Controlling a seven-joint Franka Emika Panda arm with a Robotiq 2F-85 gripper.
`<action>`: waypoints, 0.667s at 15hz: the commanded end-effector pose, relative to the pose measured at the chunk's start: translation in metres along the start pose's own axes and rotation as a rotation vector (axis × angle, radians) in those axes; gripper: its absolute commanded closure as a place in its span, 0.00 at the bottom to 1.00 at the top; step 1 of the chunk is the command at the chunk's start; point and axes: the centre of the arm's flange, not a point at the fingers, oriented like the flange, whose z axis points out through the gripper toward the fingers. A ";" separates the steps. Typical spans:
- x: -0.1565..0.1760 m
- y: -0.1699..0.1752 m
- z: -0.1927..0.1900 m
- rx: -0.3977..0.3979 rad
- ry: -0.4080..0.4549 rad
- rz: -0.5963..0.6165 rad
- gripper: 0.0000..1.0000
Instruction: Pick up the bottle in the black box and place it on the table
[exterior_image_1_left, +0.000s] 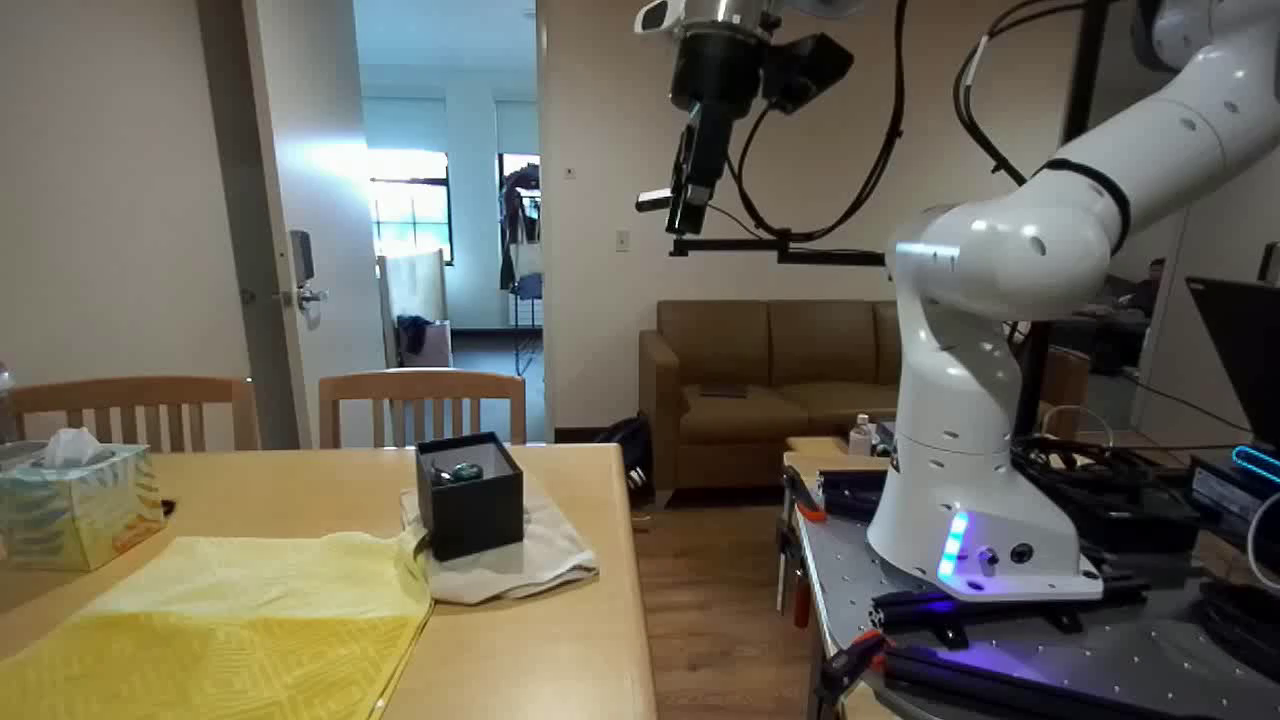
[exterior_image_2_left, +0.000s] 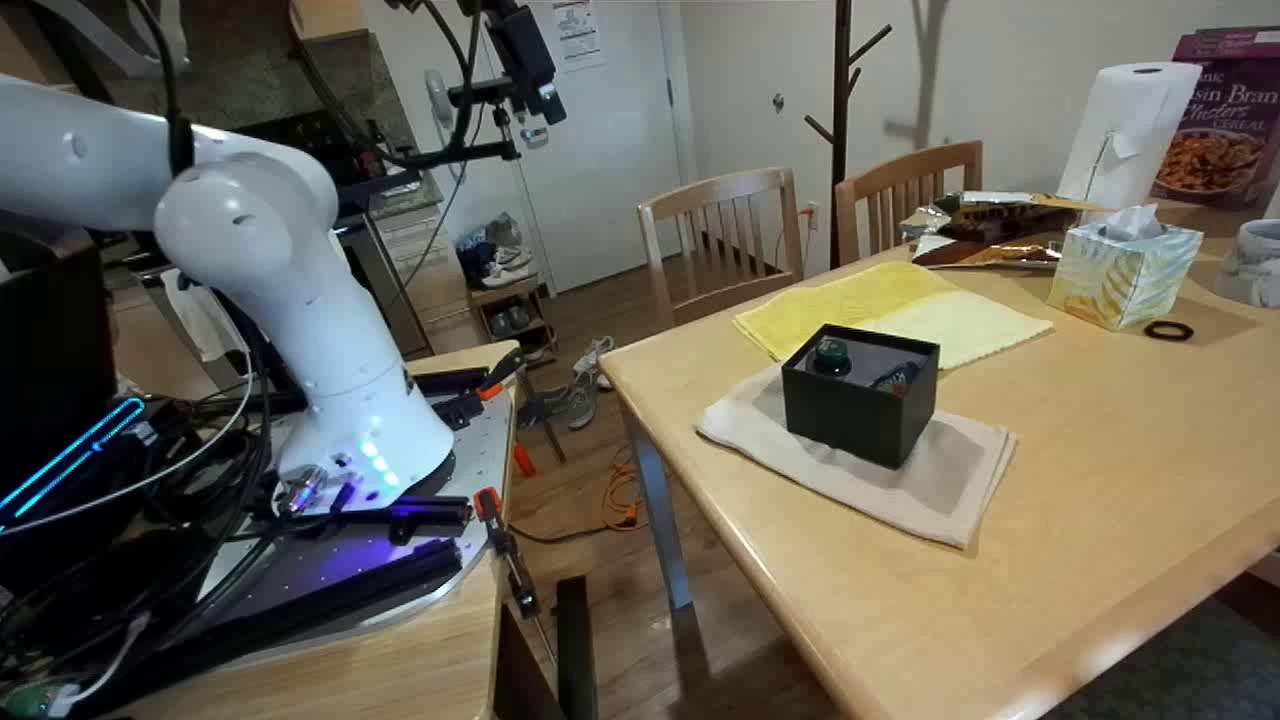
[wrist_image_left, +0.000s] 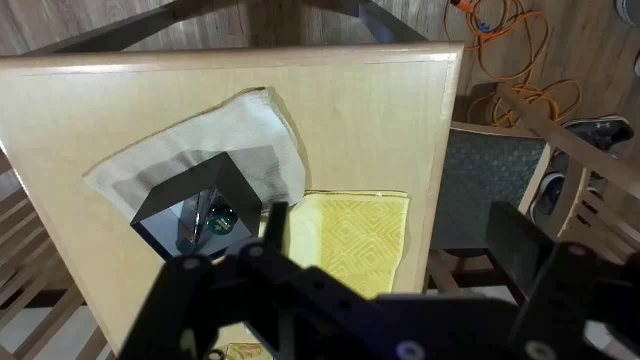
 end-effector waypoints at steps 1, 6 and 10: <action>0.000 0.000 0.000 0.000 0.000 0.000 0.00; 0.000 0.000 0.000 0.000 0.000 0.000 0.00; 0.005 -0.001 -0.005 -0.025 -0.058 0.018 0.00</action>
